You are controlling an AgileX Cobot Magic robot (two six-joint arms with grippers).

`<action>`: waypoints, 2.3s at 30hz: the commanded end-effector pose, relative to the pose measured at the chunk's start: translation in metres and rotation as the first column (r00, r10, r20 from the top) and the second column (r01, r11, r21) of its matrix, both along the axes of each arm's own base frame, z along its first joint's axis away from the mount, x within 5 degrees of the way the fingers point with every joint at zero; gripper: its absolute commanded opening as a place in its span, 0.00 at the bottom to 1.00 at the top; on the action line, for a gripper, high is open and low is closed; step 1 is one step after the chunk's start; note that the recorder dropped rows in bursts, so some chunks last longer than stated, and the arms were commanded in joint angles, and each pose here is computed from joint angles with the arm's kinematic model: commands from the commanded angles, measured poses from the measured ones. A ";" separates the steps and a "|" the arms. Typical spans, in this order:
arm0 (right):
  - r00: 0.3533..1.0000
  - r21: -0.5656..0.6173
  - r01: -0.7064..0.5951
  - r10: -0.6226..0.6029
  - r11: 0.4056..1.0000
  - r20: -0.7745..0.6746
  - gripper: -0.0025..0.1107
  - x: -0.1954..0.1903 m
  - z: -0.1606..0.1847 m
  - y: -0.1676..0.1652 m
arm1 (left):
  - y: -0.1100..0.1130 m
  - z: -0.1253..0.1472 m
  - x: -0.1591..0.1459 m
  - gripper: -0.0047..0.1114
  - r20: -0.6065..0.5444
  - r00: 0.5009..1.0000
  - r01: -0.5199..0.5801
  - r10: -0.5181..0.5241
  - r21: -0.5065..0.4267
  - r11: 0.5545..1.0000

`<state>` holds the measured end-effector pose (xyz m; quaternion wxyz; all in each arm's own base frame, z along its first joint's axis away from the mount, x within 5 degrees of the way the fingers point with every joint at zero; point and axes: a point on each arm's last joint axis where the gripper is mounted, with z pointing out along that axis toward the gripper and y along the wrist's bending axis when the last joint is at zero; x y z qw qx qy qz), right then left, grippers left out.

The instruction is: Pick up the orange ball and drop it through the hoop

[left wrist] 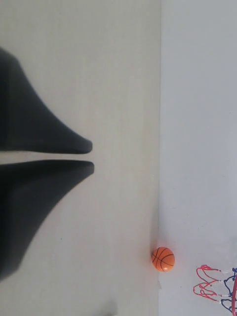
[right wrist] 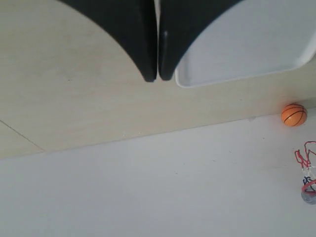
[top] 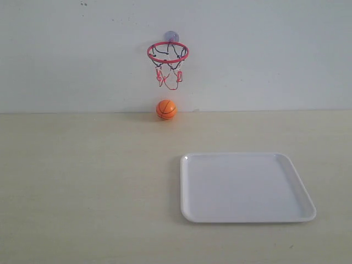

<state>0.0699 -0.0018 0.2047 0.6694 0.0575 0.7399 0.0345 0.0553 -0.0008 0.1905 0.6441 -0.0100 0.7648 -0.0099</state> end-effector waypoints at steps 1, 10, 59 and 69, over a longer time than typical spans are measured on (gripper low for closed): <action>1.000 -0.018 -0.002 0.002 1.000 -0.006 0.02 0.000 -0.002 0.000 | 0.000 0.000 0.000 0.08 0.004 1.000 -0.002 0.002 -0.005 1.000; 1.000 -0.135 -0.014 0.014 0.991 0.001 0.02 0.000 -0.004 0.000 | 0.000 0.000 0.000 0.08 0.004 1.000 -0.002 0.002 -0.005 1.000; 0.965 -0.131 -0.233 0.211 0.964 -0.158 0.02 -0.017 -0.022 0.011 | 0.000 0.000 0.000 0.08 0.005 1.000 -0.002 0.002 -0.005 1.000; 0.965 -0.131 -0.233 0.211 0.964 -0.158 0.02 -0.017 -0.022 0.011 | 0.000 0.000 0.000 0.08 0.005 1.000 -0.002 0.002 -0.005 1.000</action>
